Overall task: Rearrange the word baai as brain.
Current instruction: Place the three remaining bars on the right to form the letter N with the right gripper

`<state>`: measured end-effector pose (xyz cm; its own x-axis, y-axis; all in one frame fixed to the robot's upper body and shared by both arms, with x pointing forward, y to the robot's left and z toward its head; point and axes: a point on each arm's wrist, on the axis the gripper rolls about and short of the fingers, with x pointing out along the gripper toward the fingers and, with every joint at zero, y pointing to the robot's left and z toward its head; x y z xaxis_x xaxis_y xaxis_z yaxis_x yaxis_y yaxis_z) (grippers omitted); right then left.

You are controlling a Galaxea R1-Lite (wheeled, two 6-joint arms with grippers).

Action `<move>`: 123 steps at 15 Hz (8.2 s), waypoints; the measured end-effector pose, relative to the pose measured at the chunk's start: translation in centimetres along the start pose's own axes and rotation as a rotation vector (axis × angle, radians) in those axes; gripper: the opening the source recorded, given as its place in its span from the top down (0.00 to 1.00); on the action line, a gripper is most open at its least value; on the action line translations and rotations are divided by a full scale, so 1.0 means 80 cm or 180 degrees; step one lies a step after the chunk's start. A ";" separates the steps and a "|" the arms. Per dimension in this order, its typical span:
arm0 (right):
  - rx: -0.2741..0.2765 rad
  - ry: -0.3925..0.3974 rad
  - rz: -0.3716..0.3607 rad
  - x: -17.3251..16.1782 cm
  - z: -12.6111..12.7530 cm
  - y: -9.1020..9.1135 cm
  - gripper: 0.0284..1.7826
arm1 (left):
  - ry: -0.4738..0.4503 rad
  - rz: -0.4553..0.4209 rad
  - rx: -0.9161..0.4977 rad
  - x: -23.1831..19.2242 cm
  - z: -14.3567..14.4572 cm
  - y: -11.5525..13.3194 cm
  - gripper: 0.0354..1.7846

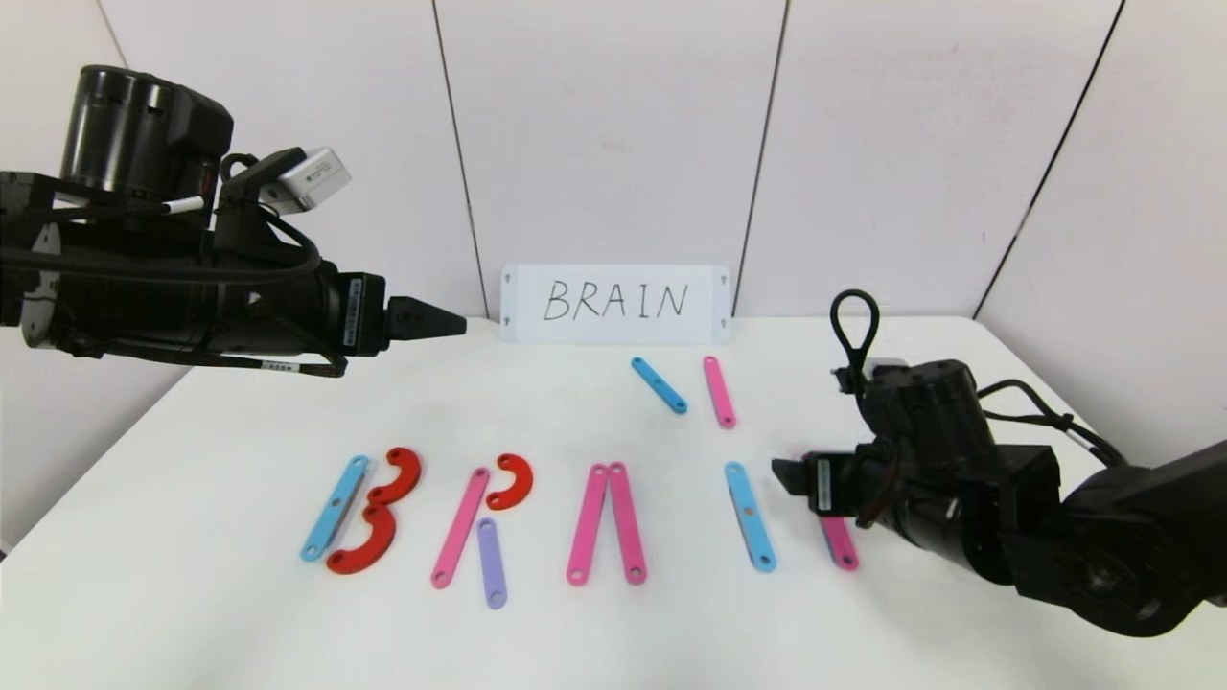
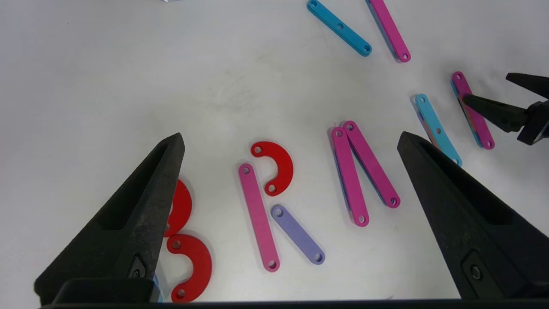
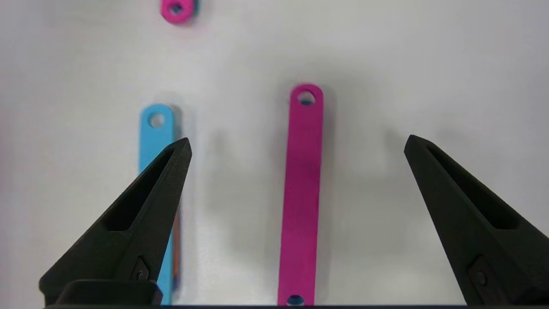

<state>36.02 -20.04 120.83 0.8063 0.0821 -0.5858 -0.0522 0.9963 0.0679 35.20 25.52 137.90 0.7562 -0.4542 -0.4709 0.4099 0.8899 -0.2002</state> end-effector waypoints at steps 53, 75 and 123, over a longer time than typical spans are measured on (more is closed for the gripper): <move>-0.0859 -0.0566 0.0793 0.125 0.105 0.080 0.86 | 0.0042 -0.0050 -0.0016 0.010 0.000 0.004 0.03; -0.0470 0.0079 0.0774 -0.025 -0.014 -0.105 0.86 | 0.0054 -0.0048 -0.0020 0.009 -0.002 0.004 0.03; -0.0731 -0.0197 0.0991 0.017 -0.016 -0.132 0.03 | 0.0076 -0.0049 -0.0020 0.011 -0.003 0.004 0.03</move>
<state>36.95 -30.42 118.27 0.7646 0.3868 -0.5155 -0.4248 0.9040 0.0483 35.91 25.39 137.20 0.7375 -0.4667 -0.4881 0.4181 0.8831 -0.2128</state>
